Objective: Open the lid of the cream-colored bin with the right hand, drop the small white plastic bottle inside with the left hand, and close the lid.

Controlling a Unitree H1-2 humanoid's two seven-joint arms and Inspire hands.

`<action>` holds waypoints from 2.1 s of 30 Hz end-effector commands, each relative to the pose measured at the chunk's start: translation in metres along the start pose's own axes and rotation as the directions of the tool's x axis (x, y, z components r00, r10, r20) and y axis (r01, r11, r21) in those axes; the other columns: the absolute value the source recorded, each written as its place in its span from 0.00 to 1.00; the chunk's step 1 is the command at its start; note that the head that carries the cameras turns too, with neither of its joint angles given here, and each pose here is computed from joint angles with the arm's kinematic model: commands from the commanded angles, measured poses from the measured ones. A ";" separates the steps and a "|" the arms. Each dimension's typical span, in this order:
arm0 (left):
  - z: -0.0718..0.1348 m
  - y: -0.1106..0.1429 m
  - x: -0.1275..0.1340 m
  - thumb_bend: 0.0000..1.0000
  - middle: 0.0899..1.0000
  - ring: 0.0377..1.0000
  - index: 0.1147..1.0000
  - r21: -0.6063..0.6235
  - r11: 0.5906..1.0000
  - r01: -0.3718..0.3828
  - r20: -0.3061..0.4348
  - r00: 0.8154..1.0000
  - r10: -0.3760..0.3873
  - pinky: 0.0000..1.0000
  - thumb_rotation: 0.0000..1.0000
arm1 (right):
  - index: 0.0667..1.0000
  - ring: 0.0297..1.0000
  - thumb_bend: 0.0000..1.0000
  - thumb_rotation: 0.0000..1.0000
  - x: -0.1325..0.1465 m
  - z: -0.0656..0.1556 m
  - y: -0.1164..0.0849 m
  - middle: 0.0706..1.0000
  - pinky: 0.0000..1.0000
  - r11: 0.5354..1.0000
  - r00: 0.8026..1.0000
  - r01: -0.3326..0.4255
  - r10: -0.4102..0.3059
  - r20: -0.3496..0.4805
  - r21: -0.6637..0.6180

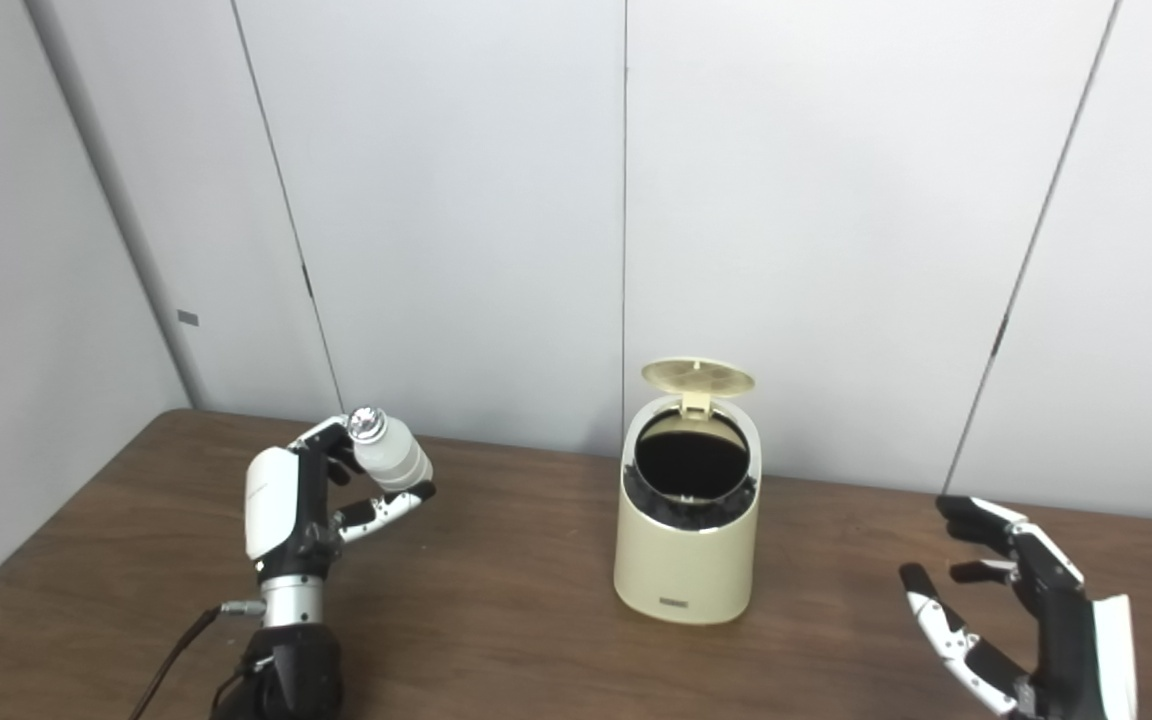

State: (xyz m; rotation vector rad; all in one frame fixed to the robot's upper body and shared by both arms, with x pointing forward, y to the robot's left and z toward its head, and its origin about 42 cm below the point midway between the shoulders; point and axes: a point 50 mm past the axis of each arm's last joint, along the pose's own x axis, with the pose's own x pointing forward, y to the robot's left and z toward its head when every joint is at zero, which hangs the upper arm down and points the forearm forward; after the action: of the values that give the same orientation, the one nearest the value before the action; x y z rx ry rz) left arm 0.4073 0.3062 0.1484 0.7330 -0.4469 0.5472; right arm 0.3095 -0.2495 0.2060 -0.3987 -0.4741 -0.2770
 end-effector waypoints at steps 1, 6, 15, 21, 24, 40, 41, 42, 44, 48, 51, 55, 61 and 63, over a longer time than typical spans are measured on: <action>0.013 0.007 0.017 0.51 0.42 0.44 0.42 -0.038 0.999 -0.039 0.063 0.997 0.042 0.38 0.00 | 0.63 0.68 0.15 0.00 0.010 0.018 -0.002 0.68 0.52 1.000 0.996 0.019 -0.020 0.081 0.014; 0.014 0.008 0.016 0.51 0.42 0.44 0.41 -0.066 0.998 -0.022 0.089 0.996 0.028 0.38 0.00 | 0.64 0.70 0.14 0.00 0.010 0.019 -0.001 0.69 0.53 1.000 0.997 0.014 -0.015 0.073 0.012; 0.043 0.013 0.018 0.51 0.41 0.43 0.43 -0.224 0.974 -0.040 0.198 0.976 0.086 0.38 0.00 | 0.66 0.70 0.16 0.00 0.009 0.014 0.005 0.70 0.56 1.000 0.996 0.013 -0.011 0.086 -0.023; 0.075 0.019 0.019 0.50 0.41 0.50 0.40 -0.252 0.967 -0.044 0.286 0.951 0.118 0.77 0.00 | 0.68 0.71 0.22 0.00 0.008 -0.011 0.005 0.72 0.61 0.998 0.997 0.014 -0.009 0.078 -0.061; 0.086 0.020 0.020 0.50 0.41 0.51 0.37 -0.256 0.966 -0.042 0.309 0.943 0.123 0.83 0.00 | 0.69 0.72 0.23 0.00 0.008 -0.018 0.006 0.72 0.62 0.998 0.997 0.016 -0.011 0.076 -0.067; 0.124 0.005 0.024 0.52 0.42 0.62 0.43 -0.277 0.961 -0.021 0.398 0.908 0.134 1.00 0.00 | 0.69 0.73 0.23 0.16 0.007 -0.031 0.011 0.73 0.63 0.997 0.998 0.017 -0.012 0.066 -0.074; 0.126 0.003 0.024 0.52 0.42 0.62 0.43 -0.275 0.961 -0.013 0.403 0.906 0.128 1.00 0.00 | 0.68 0.73 0.23 0.16 0.008 -0.031 0.012 0.73 0.63 0.997 0.998 0.019 -0.014 0.065 -0.074; 0.127 0.001 0.025 0.52 0.42 0.64 0.43 -0.272 0.962 -0.006 0.409 0.904 0.122 1.00 0.00 | 0.69 0.73 0.24 0.16 0.007 -0.031 0.012 0.73 0.63 0.997 0.998 0.020 -0.015 0.066 -0.075; 0.131 -0.004 0.025 0.52 0.42 0.66 0.43 -0.265 0.964 0.005 0.422 0.900 0.111 1.00 0.00 | 0.69 0.73 0.24 0.14 0.007 -0.032 0.013 0.73 0.63 0.997 0.998 0.022 -0.017 0.069 -0.079; 0.136 -0.011 0.026 0.52 0.41 0.67 0.44 -0.263 0.965 0.023 0.437 0.894 0.097 1.00 0.00 | 0.69 0.73 0.24 0.08 0.007 -0.035 0.016 0.73 0.63 0.996 0.997 0.029 -0.023 0.077 -0.081; 0.143 -0.019 0.028 0.52 0.41 0.68 0.44 -0.260 0.965 0.043 0.451 0.889 0.082 1.00 0.00 | 0.69 0.73 0.25 0.11 0.007 -0.035 0.018 0.74 0.64 0.998 0.997 0.028 -0.023 0.077 -0.065; 0.150 -0.028 0.031 0.52 0.41 0.69 0.44 -0.263 0.963 0.059 0.467 0.881 0.074 1.00 0.00 | 0.71 0.74 0.25 0.16 0.008 -0.036 0.020 0.74 0.64 0.998 0.996 0.028 -0.023 0.082 -0.061; 0.159 -0.041 0.036 0.52 0.41 0.68 0.44 -0.259 0.964 0.066 0.478 0.876 0.069 1.00 0.00 | 0.70 0.72 0.26 0.20 0.008 -0.036 0.022 0.73 0.63 0.998 0.996 0.042 -0.037 0.083 -0.056; 0.161 -0.046 0.036 0.52 0.41 0.68 0.44 -0.257 0.964 0.068 0.479 0.875 0.066 1.00 0.00 | 0.71 0.72 0.27 0.19 0.009 -0.038 0.023 0.73 0.64 0.998 0.996 0.042 -0.037 0.083 -0.052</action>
State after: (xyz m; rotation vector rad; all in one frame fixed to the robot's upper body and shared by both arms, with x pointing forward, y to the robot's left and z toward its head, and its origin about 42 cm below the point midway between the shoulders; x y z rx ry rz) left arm 0.4259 0.1810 0.2286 0.6342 -0.8818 0.2738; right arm 0.3313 -0.2505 0.1530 -0.4764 -0.4543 -0.3041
